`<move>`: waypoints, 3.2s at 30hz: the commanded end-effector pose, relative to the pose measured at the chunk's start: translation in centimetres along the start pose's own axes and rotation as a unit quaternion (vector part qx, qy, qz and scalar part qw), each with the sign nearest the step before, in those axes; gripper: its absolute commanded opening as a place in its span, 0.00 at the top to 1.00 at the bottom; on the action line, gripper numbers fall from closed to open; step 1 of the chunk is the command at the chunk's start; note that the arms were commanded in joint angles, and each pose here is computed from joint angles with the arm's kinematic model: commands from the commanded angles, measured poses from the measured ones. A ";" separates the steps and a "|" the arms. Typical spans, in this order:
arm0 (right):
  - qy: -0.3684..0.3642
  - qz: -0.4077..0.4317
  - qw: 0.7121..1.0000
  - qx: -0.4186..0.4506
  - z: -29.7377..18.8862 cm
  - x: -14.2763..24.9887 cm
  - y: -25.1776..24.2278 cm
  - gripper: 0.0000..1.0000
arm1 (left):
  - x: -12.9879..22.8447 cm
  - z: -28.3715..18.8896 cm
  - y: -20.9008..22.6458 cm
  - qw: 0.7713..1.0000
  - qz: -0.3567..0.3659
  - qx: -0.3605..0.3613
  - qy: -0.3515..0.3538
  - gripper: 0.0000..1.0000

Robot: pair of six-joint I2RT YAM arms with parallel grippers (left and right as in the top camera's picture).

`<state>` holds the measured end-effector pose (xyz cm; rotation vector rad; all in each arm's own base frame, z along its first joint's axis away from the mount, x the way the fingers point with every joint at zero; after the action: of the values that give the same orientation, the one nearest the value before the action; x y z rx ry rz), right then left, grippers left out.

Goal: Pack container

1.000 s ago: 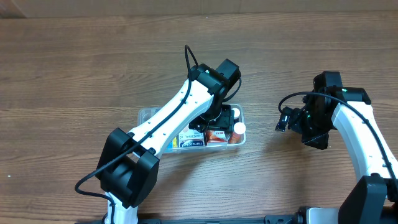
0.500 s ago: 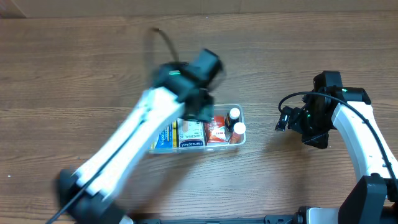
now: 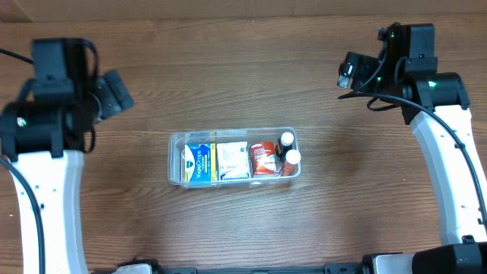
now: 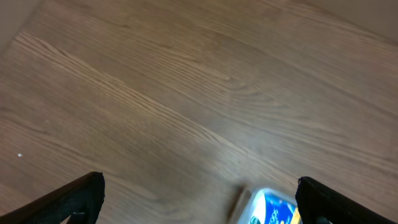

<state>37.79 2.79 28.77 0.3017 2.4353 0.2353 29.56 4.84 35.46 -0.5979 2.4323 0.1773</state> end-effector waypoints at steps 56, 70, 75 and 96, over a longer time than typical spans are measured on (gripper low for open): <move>-0.180 -0.044 0.983 -0.001 -10.2 15.5 -5.5 0.00 | 16.7 -5.3 5.5 0.983 0.097 0.108 -0.110 0.00; -0.395 -0.068 0.912 -0.083 -7.9 19.1 -6.3 0.00 | 16.8 -5.3 5.5 0.983 0.097 0.108 -0.109 0.00; -0.451 -0.067 0.884 -0.104 -6.6 19.2 -6.3 0.00 | 16.8 -5.3 5.5 0.983 0.097 0.108 -0.110 0.00; -0.402 -0.135 0.902 -0.080 -3.5 21.2 -6.7 0.00 | 16.8 -5.3 5.5 0.983 0.097 0.108 -0.110 0.00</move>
<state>18.55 1.84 17.30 -0.0184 1.6009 0.1431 12.37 2.14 29.60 -0.2669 2.2549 0.0495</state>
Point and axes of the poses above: each gripper's point midway between its finger pads, its own z axis out along the fingers, its own y axis along the line the jaws close on, x = y × z, the point moved 6 cm from there along -z, back along the fingers, and after that the axes turned 2 degrees about z, right-handed, at the moved point
